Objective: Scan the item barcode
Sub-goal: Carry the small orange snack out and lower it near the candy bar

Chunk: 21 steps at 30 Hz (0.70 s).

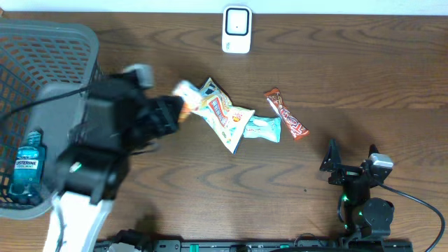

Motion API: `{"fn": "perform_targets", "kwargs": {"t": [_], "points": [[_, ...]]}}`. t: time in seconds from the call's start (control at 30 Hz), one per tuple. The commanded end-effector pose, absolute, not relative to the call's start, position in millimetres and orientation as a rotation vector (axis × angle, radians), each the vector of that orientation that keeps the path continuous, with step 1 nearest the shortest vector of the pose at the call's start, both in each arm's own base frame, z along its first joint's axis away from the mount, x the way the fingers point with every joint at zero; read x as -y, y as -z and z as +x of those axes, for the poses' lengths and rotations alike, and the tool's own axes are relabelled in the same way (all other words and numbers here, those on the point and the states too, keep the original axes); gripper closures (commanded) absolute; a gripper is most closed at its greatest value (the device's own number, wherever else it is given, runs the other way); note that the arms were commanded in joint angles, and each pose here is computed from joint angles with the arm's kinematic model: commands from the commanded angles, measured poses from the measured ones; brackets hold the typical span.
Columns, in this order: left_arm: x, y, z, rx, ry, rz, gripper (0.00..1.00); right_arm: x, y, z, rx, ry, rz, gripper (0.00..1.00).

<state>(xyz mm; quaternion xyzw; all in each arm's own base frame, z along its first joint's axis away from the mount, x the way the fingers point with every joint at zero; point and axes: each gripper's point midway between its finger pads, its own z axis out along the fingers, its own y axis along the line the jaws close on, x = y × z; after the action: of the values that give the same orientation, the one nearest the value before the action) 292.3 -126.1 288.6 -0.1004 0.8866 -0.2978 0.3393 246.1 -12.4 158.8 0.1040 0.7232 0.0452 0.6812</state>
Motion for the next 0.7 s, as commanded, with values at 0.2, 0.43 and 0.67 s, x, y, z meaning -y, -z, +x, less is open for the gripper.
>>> {"fn": "perform_targets", "kwargs": {"t": [0.2, 0.43, 0.67], "points": [[219, -198, 312, -2.536, 0.632, -0.001, 0.93, 15, -159, 246, -1.62, -0.081, 0.232, 0.01], [295, -126, 307, -2.648, 0.653, 0.139, 0.93, 15, -159, 246, -1.62, -0.081, 0.232, 0.01], [353, -79, 294, -2.666, 0.709, 0.227, 0.93, 15, -159, 246, -1.62, -0.081, 0.232, 0.01]]}}
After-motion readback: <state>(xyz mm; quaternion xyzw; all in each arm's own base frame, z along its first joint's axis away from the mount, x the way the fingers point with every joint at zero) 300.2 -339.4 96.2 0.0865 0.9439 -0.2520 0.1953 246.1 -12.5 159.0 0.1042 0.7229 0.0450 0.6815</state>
